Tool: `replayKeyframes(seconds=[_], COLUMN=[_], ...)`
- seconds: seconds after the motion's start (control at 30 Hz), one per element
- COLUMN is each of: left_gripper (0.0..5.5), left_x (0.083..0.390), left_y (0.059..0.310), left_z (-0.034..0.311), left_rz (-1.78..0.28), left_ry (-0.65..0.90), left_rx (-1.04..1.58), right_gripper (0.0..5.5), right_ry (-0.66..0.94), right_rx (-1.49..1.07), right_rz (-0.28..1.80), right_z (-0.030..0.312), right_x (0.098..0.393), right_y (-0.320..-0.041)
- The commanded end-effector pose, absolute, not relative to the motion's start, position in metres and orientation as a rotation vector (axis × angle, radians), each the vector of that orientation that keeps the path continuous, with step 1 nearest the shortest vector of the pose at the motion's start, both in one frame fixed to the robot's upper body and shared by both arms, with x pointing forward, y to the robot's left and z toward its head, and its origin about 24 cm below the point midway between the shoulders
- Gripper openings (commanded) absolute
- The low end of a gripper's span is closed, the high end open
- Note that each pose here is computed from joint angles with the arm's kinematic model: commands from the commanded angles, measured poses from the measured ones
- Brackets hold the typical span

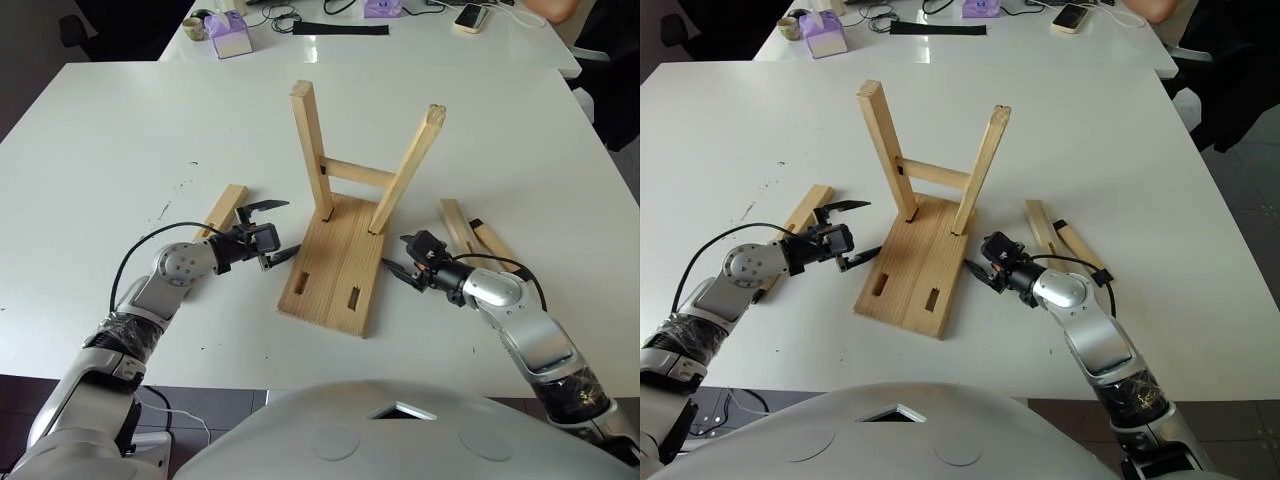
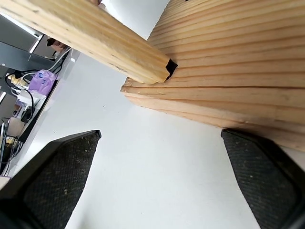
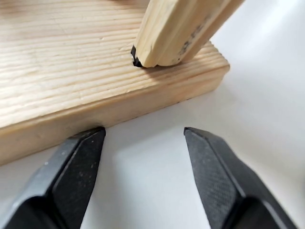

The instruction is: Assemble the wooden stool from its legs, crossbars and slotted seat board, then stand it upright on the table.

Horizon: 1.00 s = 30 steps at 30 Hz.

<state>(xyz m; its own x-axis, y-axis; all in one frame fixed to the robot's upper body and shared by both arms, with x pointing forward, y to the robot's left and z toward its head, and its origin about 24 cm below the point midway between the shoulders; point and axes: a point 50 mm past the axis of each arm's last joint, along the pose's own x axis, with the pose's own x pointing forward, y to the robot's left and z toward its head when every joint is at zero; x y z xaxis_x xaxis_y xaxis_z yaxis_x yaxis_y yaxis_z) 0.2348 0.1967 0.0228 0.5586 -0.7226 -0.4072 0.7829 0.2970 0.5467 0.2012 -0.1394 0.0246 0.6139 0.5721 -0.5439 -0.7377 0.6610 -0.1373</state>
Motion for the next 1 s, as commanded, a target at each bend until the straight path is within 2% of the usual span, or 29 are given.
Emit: replayKeyframes(seconds=[0.03, 0.5, 0.77, 1.0], left_gripper=[4.70, 4.70, 4.70, 4.70], left_x=[0.213, 0.201, 0.223, 0.216], left_y=[0.183, 0.168, 0.178, 0.171], left_z=[-0.010, 0.003, 0.011, 0.009], left_rz=[-1.040, -0.901, -0.807, -0.843], left_ry=[0.232, 0.226, 0.210, 0.201], left_rx=[0.741, 0.616, 0.638, 0.635], right_gripper=[3.08, 3.08, 3.08, 3.08], right_ry=[0.456, 0.426, 0.415, 0.405], right_rx=[-0.348, -0.391, -0.385, -0.372], right_rz=[0.774, 0.755, 0.788, 0.786], right_z=[0.024, 0.028, 0.030, 0.030], right_x=[0.211, 0.227, 0.223, 0.222], right_y=[-0.132, -0.142, -0.136, -0.132])
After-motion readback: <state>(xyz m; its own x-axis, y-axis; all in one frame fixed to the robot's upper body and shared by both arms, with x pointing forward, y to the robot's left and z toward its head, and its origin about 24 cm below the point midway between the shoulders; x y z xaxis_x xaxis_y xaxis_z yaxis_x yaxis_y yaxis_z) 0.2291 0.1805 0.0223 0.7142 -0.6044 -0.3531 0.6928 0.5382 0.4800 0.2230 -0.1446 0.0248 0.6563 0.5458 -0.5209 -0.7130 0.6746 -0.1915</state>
